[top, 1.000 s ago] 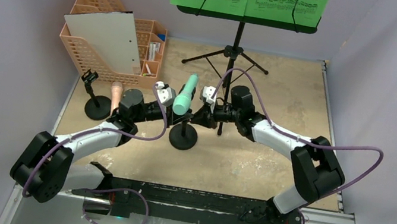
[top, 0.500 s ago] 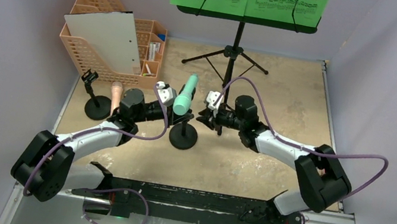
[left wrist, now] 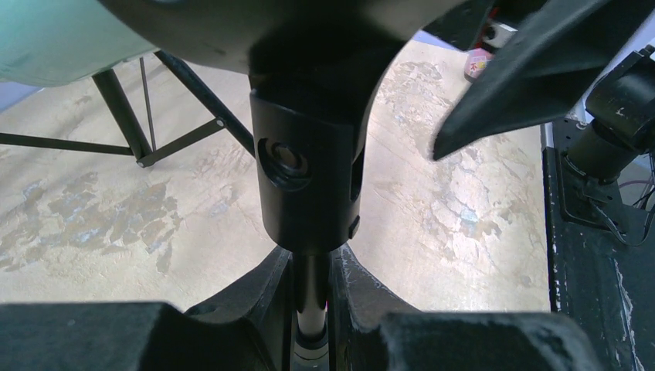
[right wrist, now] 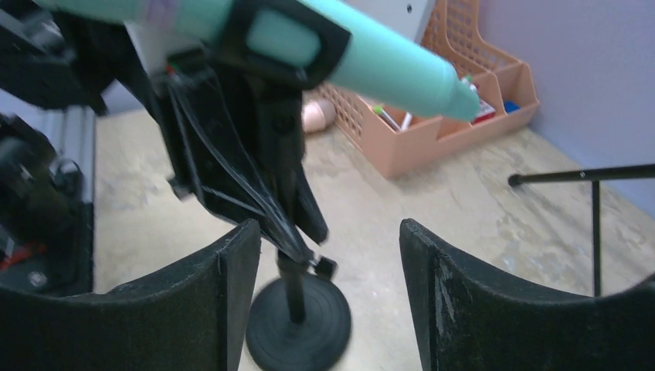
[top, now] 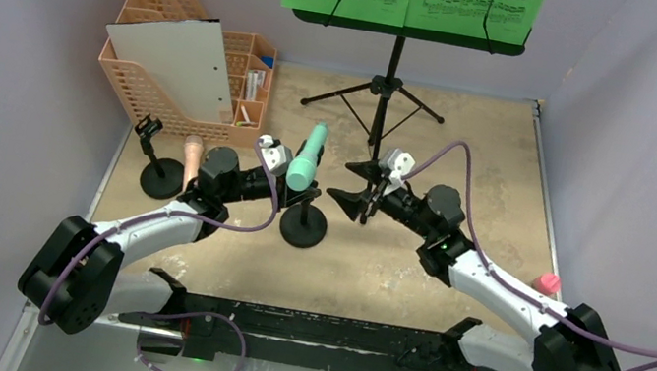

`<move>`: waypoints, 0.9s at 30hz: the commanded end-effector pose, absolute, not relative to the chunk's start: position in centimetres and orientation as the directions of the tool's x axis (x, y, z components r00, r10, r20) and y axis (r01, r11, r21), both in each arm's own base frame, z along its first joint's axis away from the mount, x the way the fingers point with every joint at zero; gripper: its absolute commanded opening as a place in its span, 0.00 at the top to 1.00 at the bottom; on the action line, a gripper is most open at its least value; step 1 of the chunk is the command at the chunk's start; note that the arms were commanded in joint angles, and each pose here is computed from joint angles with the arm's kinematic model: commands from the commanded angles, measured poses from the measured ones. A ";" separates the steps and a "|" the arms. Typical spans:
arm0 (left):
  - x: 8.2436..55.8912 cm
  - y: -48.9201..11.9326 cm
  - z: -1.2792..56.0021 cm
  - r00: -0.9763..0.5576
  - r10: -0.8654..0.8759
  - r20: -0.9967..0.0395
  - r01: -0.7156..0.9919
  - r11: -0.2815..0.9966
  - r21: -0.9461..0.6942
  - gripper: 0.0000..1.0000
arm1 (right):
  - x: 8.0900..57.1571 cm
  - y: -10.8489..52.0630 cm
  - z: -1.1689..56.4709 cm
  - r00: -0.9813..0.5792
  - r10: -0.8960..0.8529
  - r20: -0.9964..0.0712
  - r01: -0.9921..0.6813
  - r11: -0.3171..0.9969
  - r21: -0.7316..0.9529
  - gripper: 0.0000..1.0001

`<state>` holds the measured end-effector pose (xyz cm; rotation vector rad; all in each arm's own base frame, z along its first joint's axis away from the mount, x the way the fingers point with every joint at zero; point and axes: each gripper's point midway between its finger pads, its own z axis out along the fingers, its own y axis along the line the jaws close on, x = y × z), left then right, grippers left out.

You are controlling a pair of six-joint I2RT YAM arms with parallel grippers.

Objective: Pack up the instrument practice props
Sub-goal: Unscrew the knob on the microphone stand, then remove the microphone from the microphone stand.

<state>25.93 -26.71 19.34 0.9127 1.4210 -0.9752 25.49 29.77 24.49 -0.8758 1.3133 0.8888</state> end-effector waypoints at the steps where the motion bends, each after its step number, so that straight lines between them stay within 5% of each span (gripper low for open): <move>1: 26.4 -26.9 20.3 -0.049 -0.005 -0.999 0.935 0.351 -0.047 1.00 | 24.7 30.7 28.6 0.025 0.224 -0.974 -0.881 0.466 0.084 0.30; 8: 26.3 -26.9 20.4 -0.040 -0.007 -0.999 0.937 0.347 -0.040 1.00 | 25.4 32.6 30.7 -0.017 0.344 -0.939 -0.843 0.500 0.198 0.29; 21: 26.0 -26.9 20.6 -0.037 -0.010 -0.999 0.941 0.335 -0.039 1.00 | 25.8 35.9 31.7 -0.003 0.337 -0.942 -0.874 0.456 0.166 0.31; 27: 25.9 -26.9 20.6 -0.039 -0.010 -0.999 0.942 0.332 -0.040 1.00 | 25.9 37.6 30.3 -0.019 0.279 -0.960 -0.899 0.416 0.138 0.50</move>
